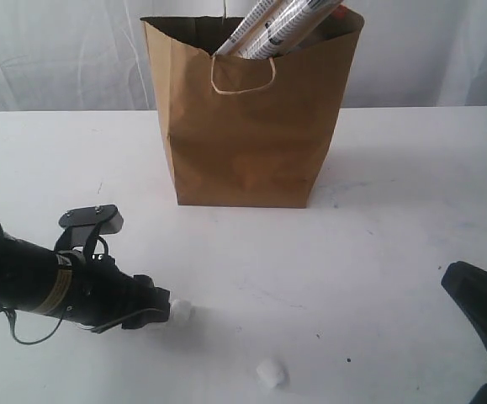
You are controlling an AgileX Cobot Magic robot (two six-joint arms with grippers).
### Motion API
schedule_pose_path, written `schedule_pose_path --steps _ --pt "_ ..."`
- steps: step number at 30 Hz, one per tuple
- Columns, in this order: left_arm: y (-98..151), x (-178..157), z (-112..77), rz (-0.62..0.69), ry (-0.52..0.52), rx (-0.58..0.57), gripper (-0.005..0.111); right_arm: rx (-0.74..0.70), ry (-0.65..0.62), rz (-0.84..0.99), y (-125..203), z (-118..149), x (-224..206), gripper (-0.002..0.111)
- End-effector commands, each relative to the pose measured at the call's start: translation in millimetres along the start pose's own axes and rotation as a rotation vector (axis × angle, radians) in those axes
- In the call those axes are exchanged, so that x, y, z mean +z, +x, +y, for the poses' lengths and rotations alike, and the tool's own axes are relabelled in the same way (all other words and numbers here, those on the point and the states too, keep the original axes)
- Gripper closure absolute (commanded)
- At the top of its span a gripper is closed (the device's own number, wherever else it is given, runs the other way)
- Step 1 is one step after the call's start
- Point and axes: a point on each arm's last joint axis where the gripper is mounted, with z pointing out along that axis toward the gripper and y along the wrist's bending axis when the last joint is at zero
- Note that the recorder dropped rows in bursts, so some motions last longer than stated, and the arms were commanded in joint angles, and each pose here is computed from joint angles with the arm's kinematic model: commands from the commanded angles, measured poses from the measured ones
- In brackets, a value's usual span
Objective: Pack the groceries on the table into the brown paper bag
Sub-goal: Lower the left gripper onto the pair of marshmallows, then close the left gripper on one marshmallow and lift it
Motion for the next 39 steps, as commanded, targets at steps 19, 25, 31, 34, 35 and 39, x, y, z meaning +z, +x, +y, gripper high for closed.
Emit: schedule_pose_path --steps 19,25,31,34,35,39 --pt "7.2 18.6 -0.3 0.100 0.053 0.013 0.071 0.003 0.004 -0.007 0.8 -0.7 -0.8 0.108" --pt "7.5 18.3 -1.2 0.106 0.067 0.011 0.093 0.003 0.004 -0.007 0.8 -0.7 -0.8 0.108" --pt "2.1 10.6 -3.3 0.063 0.054 0.024 0.105 0.003 0.004 -0.007 0.8 -0.7 -0.8 0.108" --pt "-5.5 -1.5 -4.1 0.009 0.053 0.028 0.105 0.003 0.004 -0.007 0.8 -0.7 -0.8 0.108" --pt "-9.2 -7.3 -2.9 -0.017 0.050 0.024 0.105 0.003 0.004 -0.007 0.8 -0.7 -0.8 0.108" --pt "-27.0 -36.5 3.0 -0.141 0.045 0.006 0.105 0.003 0.004 -0.007 0.8 -0.7 -0.8 0.108"
